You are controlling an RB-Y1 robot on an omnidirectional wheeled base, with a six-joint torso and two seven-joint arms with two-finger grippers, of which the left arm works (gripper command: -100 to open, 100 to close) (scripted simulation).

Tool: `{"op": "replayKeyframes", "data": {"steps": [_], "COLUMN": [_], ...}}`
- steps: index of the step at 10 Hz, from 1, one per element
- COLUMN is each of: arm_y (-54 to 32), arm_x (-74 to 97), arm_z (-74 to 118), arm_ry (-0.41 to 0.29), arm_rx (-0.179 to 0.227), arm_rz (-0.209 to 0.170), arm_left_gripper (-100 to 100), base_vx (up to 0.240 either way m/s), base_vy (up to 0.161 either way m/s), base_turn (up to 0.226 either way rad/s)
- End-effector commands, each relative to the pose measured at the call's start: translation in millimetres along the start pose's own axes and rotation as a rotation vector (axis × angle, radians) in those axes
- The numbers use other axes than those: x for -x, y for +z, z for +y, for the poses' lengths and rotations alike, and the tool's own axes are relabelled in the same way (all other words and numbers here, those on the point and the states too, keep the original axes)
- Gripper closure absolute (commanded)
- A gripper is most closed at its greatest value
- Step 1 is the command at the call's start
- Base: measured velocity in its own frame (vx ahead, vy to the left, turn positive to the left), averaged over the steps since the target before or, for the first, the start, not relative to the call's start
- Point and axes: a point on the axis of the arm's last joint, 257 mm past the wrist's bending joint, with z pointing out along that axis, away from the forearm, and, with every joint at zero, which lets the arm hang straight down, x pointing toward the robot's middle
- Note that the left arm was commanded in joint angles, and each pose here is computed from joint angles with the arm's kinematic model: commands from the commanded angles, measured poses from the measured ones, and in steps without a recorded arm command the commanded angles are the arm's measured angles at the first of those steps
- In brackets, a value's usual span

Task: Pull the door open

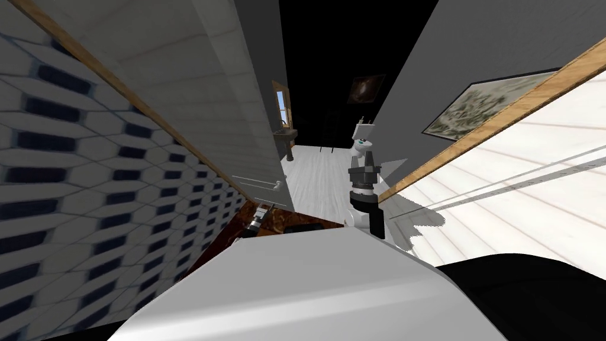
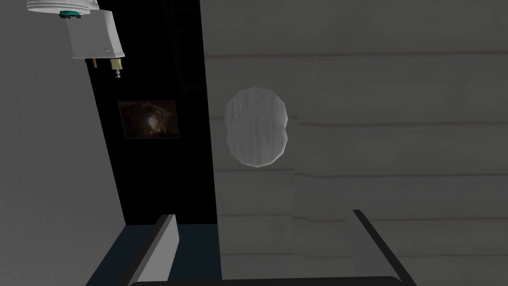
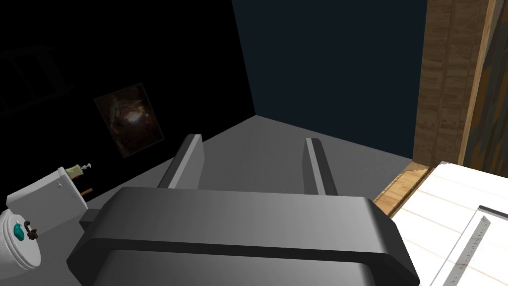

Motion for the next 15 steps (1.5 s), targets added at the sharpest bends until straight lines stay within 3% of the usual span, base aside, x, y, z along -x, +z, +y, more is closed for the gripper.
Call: {"op": "replayKeyframes", "data": {"steps": [1,3,5,6,9,11,12,15], "arm_y": [-10.8,-25.7,-29.7,-37.4,-50.1,-50.5,-50.5,-50.5], "arm_x": [-1.1,-2.7,-2.9,-2.9,-2.2,-1.5,-1.5,-1.5], "arm_z": [16.8,43.2,49.9,62.8,83.2,84.4,84.4,84.4], "arm_ry": [-0.001,-0.002,-0.002,-0.002,-0.001,-0.001,-0.001,-0.001], "arm_rx": [0.034,0.089,0.104,0.132,0.178,0.179,0.179,0.179], "arm_rz": [0.003,0.007,0.008,0.008,0.007,0.008,0.008,0.008], "arm_left_gripper": [-100,-100,-100,-100,-100,-100,100,100], "base_vx": [0.078,0.118,0.111,0.117,0.134,0.074,-0.003,-0.01], "base_vy": [-0.155,-0.146,-0.065,-0.034,-0.008,-0.005,0.004,0.005], "base_turn": [-0.332,-0.272,-0.08,-0.233,-0.154,-0.07,0.023,-0.003]}}
